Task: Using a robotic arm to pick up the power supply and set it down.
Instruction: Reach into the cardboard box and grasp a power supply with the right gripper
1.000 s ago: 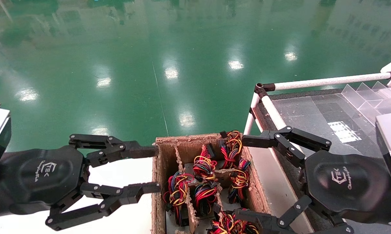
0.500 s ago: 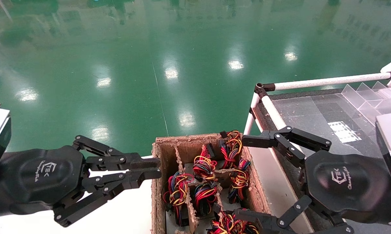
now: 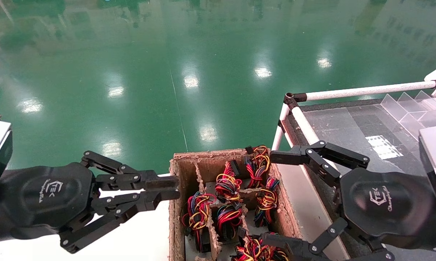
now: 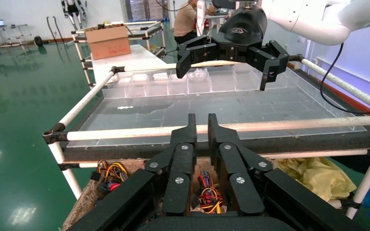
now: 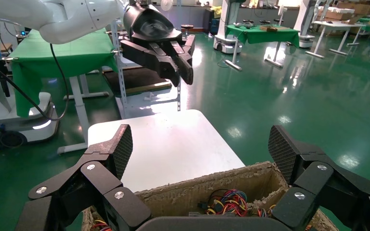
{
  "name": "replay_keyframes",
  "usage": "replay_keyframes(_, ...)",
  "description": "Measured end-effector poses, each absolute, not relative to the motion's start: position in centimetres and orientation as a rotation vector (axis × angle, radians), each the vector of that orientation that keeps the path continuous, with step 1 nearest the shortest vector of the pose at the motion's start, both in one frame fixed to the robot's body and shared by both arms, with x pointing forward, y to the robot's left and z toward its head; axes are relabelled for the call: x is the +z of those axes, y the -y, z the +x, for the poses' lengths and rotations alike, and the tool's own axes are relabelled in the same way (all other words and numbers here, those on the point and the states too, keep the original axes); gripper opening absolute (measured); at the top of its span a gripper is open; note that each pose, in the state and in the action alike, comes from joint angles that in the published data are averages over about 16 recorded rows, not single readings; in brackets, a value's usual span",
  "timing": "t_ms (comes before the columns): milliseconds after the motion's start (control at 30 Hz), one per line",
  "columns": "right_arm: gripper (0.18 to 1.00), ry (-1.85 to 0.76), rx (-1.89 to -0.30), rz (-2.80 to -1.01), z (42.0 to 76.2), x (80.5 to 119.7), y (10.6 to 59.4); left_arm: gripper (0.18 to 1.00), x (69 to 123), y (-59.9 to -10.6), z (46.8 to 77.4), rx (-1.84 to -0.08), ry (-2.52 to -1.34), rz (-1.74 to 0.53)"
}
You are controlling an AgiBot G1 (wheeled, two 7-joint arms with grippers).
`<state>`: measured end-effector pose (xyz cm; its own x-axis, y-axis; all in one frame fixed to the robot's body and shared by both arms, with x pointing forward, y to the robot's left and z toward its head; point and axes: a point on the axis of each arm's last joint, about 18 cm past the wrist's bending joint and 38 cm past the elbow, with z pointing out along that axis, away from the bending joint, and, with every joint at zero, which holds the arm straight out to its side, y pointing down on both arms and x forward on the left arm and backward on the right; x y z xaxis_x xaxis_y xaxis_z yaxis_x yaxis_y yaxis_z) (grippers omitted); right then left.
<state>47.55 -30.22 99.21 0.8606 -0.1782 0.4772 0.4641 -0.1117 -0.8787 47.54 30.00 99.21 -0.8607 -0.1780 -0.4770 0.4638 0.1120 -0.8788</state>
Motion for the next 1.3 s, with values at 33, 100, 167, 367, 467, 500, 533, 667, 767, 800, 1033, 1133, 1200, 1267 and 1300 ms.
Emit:
replay_keyframes(33, 1.0, 0.23, -0.552, -1.595, 47.6, 99.2, 30.2, 0.239, 99.2, -30.0, 47.5, -1.799, -1.925, 0.277)
replay_keyframes(100, 1.0, 0.23, -0.552, -1.595, 47.6, 99.2, 30.2, 0.253, 99.2, -30.0, 47.5, -1.799, -1.925, 0.277)
replay_keyframes(167, 1.0, 0.23, -0.552, -1.595, 47.6, 99.2, 30.2, 0.267, 99.2, -30.0, 47.5, -1.799, -1.925, 0.277)
replay_keyframes(367, 1.0, 0.23, -0.552, -1.595, 47.6, 99.2, 30.2, 0.345, 99.2, -30.0, 47.5, -1.799, -1.925, 0.277)
replay_keyframes(467, 1.0, 0.23, -0.552, -1.595, 47.6, 99.2, 30.2, 0.405, 99.2, -30.0, 47.5, -1.799, -1.925, 0.277)
replay_keyframes(500, 1.0, 0.229, -0.552, -1.595, 47.6, 99.2, 30.2, 0.424, 99.2, -30.0, 47.5, -1.799, -1.925, 0.277)
replay_keyframes(533, 1.0, 0.228, -0.552, -1.596, 47.6, 99.2, 30.2, 0.439, 99.2, -30.0, 47.5, -1.799, -1.925, 0.277)
replay_keyframes(667, 1.0, 0.219, -0.556, -1.599, 47.7, 99.1, 30.4, 0.53, 99.2, -30.0, 47.5, -1.799, -1.925, 0.277)
replay_keyframes(767, 1.0, 0.201, -0.565, -1.606, 48.0, 99.0, 30.7, 0.592, 99.2, -30.0, 47.5, -1.799, -1.925, 0.277)
replay_keyframes(800, 1.0, 0.194, -0.568, -1.609, 48.1, 98.9, 30.8, 0.618, 99.2, -30.0, 47.5, -1.799, -1.925, 0.277)
replay_keyframes(1033, 1.0, 0.124, -0.611, -1.672, 49.6, 98.4, 31.7, 0.777, 99.2, -30.0, 47.5, -1.799, -1.925, 0.277)
replay_keyframes(1133, 1.0, 0.094, -0.635, -1.725, 50.6, 98.0, 32.0, 0.836, 99.2, -30.0, 47.5, -1.799, -1.925, 0.277)
replay_keyframes(1200, 1.0, 0.077, -0.653, -1.767, 51.4, 97.9, 32.0, 0.865, 99.2, -30.0, 47.5, -1.799, -1.925, 0.277)
replay_keyframes(1267, 1.0, 0.066, -0.671, -1.814, 52.3, 97.7, 32.0, 0.897, 99.2, -30.0, 47.5, -1.799, -1.925, 0.277)
replay_keyframes(1300, 1.0, 0.062, -0.681, -1.838, 52.8, 97.6, 32.0, 0.913, 99.2, -30.0, 47.5, -1.799, -1.925, 0.277)
